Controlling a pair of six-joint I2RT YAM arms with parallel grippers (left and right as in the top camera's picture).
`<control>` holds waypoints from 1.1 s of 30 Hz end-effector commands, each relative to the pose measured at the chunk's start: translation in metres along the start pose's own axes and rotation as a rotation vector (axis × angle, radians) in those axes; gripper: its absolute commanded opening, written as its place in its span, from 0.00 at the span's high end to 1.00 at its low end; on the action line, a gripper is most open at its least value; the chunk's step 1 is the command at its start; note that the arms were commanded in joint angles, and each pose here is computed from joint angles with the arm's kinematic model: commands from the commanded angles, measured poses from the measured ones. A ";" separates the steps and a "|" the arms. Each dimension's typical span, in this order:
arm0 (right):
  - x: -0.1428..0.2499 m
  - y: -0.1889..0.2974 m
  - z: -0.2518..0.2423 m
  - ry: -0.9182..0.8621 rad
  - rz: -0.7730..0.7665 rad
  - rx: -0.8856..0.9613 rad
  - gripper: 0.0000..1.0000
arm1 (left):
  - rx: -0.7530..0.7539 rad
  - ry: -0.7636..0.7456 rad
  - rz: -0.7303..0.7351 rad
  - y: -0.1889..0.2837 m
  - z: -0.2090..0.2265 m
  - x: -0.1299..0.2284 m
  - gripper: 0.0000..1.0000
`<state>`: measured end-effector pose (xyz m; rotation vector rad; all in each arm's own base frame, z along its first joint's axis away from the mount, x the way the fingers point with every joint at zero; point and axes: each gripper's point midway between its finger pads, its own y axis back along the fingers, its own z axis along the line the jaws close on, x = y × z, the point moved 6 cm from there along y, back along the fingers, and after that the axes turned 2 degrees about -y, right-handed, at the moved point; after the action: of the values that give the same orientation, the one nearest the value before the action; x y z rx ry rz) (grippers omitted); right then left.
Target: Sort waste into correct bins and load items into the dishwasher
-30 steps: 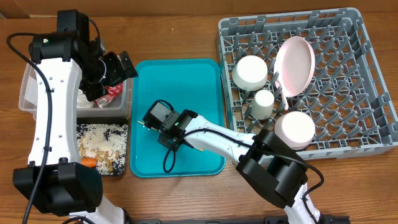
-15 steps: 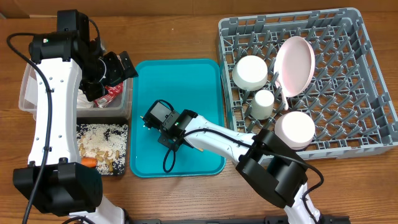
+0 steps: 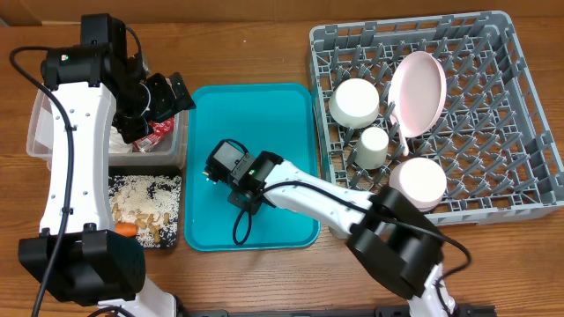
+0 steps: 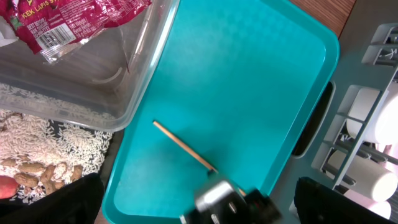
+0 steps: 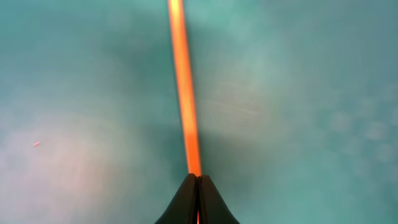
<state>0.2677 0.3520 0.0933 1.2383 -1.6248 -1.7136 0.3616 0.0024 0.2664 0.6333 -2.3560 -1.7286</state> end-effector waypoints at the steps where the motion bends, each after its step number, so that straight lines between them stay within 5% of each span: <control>1: -0.018 0.060 -0.012 -0.016 -0.139 0.026 0.96 | 0.017 -0.006 -0.010 0.003 -0.005 -0.002 0.00; 10: -0.015 0.075 -0.018 -0.028 -0.156 0.026 0.94 | 0.017 -0.006 -0.010 0.003 -0.005 -0.002 0.00; 13: -0.012 0.071 -0.013 -0.024 -0.148 -0.013 0.51 | 0.017 -0.006 -0.010 0.003 -0.005 -0.002 0.00; 19: 0.002 0.048 -0.009 -0.022 -0.101 -0.027 0.33 | 0.017 -0.006 -0.011 0.003 -0.005 -0.002 0.00; 25: 0.023 0.007 -0.011 -0.031 -0.016 -0.032 0.25 | 0.017 -0.006 -0.010 0.003 -0.005 -0.002 0.00; 33: 0.040 -0.032 -0.020 -0.062 0.079 -0.045 0.30 | 0.017 -0.006 -0.010 0.003 -0.005 -0.002 0.00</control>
<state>0.2706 0.3202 0.0643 1.1267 -1.6163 -1.7600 0.3616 0.0024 0.2664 0.6333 -2.3560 -1.7286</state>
